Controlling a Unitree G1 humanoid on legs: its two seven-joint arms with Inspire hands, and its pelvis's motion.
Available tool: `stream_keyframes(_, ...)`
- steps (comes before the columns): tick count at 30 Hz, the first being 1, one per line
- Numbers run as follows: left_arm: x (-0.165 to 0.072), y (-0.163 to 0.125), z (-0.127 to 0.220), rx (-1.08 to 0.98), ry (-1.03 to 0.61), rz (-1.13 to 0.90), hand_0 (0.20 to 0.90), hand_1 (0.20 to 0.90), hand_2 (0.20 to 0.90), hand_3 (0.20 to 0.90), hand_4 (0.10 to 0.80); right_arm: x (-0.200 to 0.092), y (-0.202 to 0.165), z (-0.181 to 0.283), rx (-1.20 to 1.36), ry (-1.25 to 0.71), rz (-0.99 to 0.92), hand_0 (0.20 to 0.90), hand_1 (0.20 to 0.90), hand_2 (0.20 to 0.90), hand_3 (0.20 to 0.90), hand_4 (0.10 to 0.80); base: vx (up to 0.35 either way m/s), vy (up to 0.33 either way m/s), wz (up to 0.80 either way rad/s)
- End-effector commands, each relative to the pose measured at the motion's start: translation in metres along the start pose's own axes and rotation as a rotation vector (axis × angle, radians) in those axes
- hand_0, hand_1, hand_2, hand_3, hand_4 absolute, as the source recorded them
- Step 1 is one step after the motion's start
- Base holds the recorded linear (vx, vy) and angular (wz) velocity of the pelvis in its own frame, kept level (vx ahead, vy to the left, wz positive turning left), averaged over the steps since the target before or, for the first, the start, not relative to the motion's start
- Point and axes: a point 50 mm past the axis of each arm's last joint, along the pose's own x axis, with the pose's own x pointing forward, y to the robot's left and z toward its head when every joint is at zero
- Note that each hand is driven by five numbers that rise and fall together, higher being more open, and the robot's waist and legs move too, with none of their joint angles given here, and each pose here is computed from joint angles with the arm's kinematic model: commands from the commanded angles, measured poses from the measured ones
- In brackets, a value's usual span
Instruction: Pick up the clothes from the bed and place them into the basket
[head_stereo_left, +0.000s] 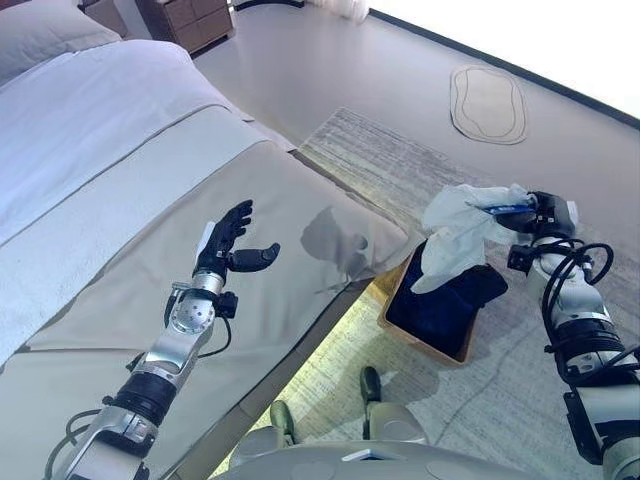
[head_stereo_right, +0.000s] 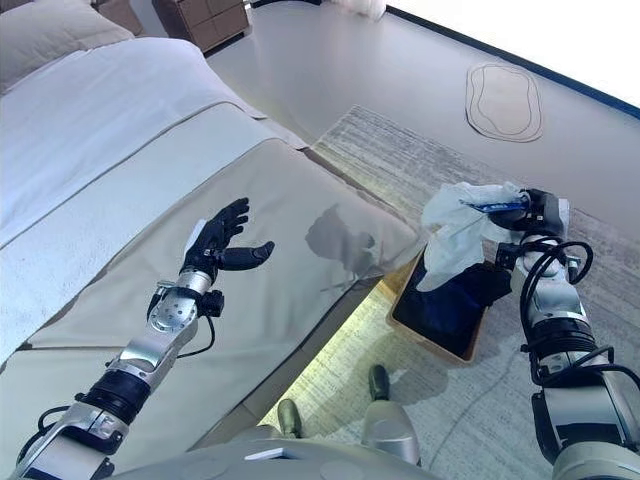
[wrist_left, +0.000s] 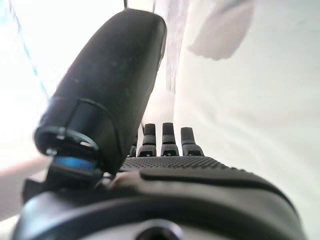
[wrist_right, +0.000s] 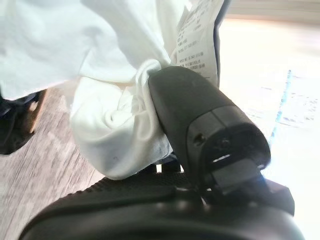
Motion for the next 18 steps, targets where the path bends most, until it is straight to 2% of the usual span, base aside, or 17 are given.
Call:
stream_keyframes(1, 0.012, 0.004, 0.033, 0.084, -0.19, -0.026, 0.9, 0.9, 0.9, 0.9, 0.8, 0.009, -0.017, 0.055, -0.029, -0.218, -0.075, 0.3, 0.3, 0.3, 0.2, 0.1, -0.015, -0.081, -0.08)
stream_keyframes(12, 0.011, -0.01, 0.023, 0.069, -0.16, -0.121, 0.9, 0.9, 0.9, 0.9, 0.8, 0.007, -0.027, 0.033, -0.132, -0.167, -0.067, 0.3, 0.3, 0.3, 0.2, 0.1, -0.003, -0.057, -0.07)
stream_keyframes(18, 0.013, -0.016, 0.027, 0.065, -0.164, -0.135, 0.9, 0.9, 0.9, 0.9, 0.8, 0.009, -0.038, 0.022, -0.14, -0.117, -0.134, 0.3, 0.3, 0.3, 0.2, 0.1, -0.021, -0.03, -0.02)
